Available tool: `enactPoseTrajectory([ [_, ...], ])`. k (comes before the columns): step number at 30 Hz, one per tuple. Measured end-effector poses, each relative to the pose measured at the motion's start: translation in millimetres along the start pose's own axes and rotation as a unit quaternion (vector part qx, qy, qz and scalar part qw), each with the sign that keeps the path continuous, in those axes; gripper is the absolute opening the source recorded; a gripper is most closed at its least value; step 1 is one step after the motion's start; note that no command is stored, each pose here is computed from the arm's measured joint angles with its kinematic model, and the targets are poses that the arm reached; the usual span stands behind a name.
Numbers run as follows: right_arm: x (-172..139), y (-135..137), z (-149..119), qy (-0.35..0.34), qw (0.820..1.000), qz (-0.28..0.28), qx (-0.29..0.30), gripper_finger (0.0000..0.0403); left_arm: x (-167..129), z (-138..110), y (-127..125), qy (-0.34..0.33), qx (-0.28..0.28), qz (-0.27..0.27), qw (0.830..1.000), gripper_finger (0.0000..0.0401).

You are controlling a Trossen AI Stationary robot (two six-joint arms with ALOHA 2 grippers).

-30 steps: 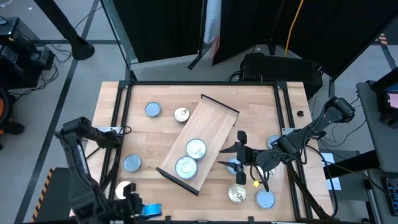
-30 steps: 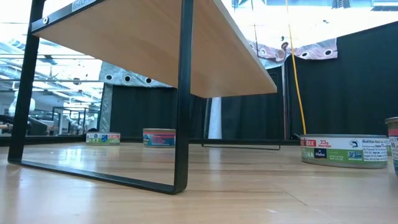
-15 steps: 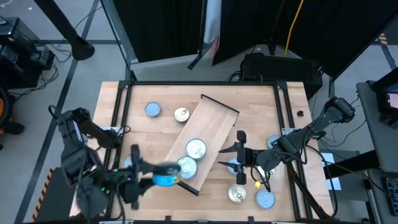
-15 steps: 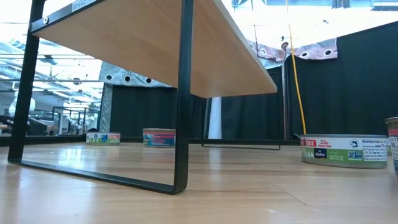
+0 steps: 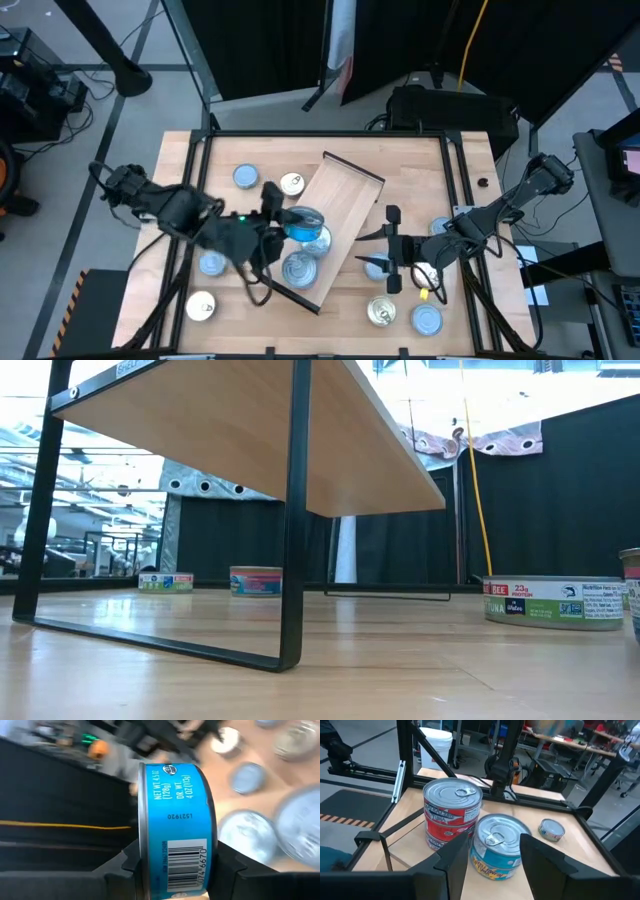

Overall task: Stack canned seafood by type on shelf
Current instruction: Stack the light blue tuna can on top of the other light blue tuna can

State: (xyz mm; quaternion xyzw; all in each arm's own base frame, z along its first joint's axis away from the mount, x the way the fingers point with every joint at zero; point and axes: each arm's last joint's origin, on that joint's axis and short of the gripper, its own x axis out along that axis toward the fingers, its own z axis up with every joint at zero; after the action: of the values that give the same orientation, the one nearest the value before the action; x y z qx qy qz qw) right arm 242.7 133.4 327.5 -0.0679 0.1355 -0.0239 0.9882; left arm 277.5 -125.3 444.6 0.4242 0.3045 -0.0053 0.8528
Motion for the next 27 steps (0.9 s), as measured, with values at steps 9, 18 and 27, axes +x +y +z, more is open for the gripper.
enactPoseTrajectory([
  [9, -4, -10, 4, -0.005, 0.995, -0.073, -0.075, 0.0169, 37, -15, -5, 0.017, 0.032, -0.11, 0.993, 0.0144],
  [18, 3, -24, 4, 0.008, 0.985, -0.112, -0.132, 0.0169, 76, -15, -21, 0.065, 0.085, -0.117, 0.987, 0.0145],
  [27, 9, -37, 3, 0.024, 0.977, -0.134, -0.164, 0.0169, 89, -14, -29, 0.068, 0.176, -0.134, 0.973, 0.0145],
])
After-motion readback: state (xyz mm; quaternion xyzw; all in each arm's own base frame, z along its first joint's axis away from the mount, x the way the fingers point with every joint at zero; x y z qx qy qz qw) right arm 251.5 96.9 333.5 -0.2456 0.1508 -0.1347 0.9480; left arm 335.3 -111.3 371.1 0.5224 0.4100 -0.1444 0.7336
